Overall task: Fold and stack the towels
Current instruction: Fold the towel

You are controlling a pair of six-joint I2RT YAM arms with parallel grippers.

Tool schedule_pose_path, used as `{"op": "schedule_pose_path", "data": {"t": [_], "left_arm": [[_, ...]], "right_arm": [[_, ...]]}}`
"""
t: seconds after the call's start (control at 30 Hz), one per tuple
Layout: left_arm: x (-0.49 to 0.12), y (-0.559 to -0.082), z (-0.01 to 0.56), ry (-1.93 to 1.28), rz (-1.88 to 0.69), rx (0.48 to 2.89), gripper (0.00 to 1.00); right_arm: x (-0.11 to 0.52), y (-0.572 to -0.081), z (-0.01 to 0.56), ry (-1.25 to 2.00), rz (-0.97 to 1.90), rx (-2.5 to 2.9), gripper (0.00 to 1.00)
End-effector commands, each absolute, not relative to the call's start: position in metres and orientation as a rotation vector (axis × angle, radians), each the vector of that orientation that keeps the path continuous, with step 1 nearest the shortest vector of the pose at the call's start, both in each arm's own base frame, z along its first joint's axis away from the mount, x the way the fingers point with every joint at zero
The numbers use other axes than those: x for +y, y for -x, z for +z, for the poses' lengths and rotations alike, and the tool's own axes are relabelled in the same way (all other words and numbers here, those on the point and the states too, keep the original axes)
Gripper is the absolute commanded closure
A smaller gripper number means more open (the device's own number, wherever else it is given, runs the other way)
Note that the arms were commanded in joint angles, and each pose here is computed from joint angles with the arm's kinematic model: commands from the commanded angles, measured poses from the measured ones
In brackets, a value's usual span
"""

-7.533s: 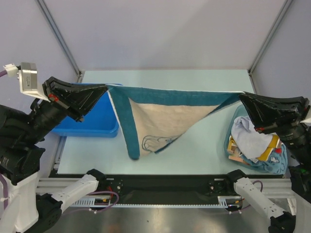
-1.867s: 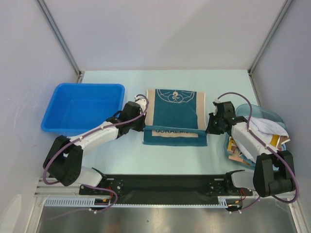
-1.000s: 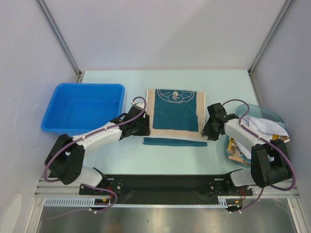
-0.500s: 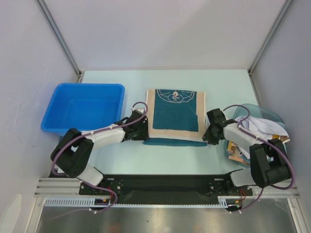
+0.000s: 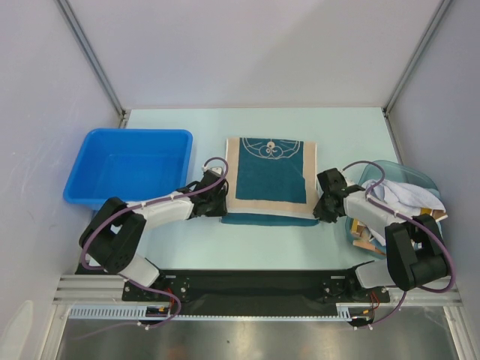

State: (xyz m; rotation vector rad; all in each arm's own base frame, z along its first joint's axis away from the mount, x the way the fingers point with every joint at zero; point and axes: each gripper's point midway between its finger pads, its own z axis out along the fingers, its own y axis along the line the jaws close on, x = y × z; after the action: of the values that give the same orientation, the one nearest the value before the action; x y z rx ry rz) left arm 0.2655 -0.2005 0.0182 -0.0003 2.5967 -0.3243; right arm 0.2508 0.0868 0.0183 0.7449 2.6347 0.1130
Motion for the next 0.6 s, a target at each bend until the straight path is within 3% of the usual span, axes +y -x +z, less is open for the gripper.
{"op": "schedule_pose_path", "data": {"t": [0.0, 0.2, 0.37, 0.57], "left_arm": [[-0.202, -0.276, 0.027, 0.016, -0.323, 2.567, 0.67], [-0.203, -0.277, 0.026, 0.016, -0.320, 2.571, 0.81], [-0.205, -0.278, 0.029, 0.004, -0.325, 2.572, 0.99], [-0.203, -0.280, 0.037, -0.006, -0.284, 2.581, 0.98]], "right_arm": [[0.086, -0.260, 0.026, -0.716, 0.093, 2.578, 0.78], [0.091, -0.261, 0.029, -0.687, 0.085, 2.576, 0.71], [0.091, -0.262, 0.034, -0.667, 0.066, 2.561, 0.73], [0.086, -0.265, 0.038, -0.660, 0.025, 2.546, 0.85]]}}
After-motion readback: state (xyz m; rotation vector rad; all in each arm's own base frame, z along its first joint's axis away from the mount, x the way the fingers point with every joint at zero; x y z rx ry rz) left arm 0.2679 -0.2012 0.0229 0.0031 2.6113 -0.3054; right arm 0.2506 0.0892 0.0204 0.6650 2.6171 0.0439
